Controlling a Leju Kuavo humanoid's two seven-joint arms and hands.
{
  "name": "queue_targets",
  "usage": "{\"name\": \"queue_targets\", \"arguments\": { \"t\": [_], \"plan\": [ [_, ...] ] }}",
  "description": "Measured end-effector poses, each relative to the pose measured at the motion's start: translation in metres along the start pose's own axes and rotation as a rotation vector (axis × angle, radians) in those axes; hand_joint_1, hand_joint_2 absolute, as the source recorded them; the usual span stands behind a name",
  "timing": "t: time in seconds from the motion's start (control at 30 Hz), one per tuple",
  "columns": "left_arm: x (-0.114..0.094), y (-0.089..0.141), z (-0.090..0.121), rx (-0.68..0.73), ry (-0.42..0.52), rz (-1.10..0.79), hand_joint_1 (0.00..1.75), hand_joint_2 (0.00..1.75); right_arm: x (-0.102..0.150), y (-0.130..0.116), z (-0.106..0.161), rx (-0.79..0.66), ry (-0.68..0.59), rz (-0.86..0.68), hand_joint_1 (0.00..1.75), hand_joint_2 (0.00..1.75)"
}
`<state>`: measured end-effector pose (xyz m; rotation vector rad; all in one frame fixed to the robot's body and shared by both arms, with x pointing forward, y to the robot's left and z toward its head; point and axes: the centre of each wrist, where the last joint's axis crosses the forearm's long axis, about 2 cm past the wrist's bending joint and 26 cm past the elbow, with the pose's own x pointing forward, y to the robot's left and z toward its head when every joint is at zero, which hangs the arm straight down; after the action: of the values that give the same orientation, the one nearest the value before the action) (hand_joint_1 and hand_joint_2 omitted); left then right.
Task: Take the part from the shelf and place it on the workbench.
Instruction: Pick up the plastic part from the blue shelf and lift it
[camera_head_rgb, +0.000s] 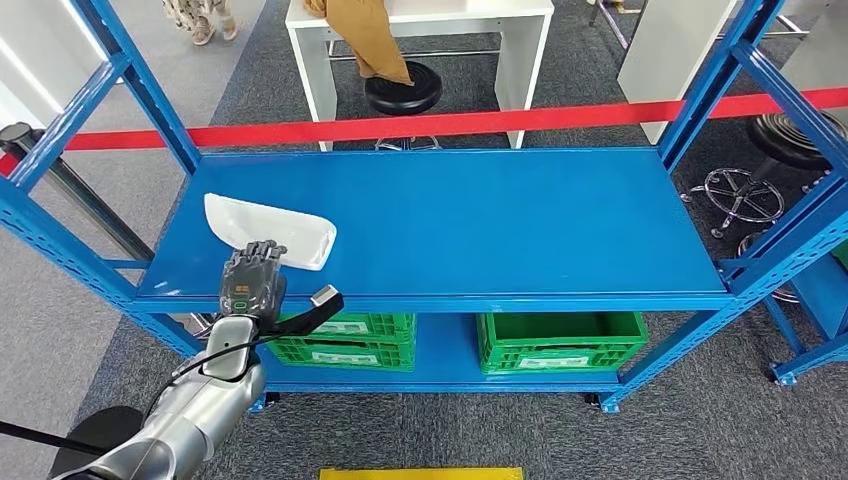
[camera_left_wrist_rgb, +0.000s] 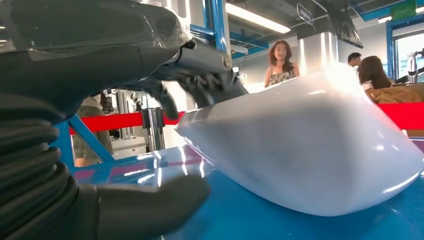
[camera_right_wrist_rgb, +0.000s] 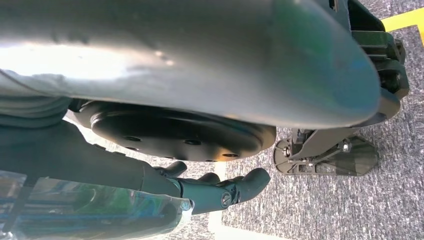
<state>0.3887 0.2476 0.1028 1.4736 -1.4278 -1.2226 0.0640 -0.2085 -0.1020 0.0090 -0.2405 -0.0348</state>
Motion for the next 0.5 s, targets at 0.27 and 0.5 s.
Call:
{"name": "queue_targets", "arguments": {
  "t": [0.27, 0.5],
  "plan": [
    [-0.0016, 0.0008, -0.0015, 0.001, 0.001, 0.002, 1.64, 1.75, -0.001, -0.0008, 0.0, -0.002, -0.02, -0.005, 0.0, 0.0],
    [-0.0034, 0.0018, -0.0033, 0.005, 0.003, 0.004, 1.57, 1.75, -0.0012, -0.0009, 0.0, -0.004, -0.031, -0.007, 0.0, 0.0]
  ]
}}
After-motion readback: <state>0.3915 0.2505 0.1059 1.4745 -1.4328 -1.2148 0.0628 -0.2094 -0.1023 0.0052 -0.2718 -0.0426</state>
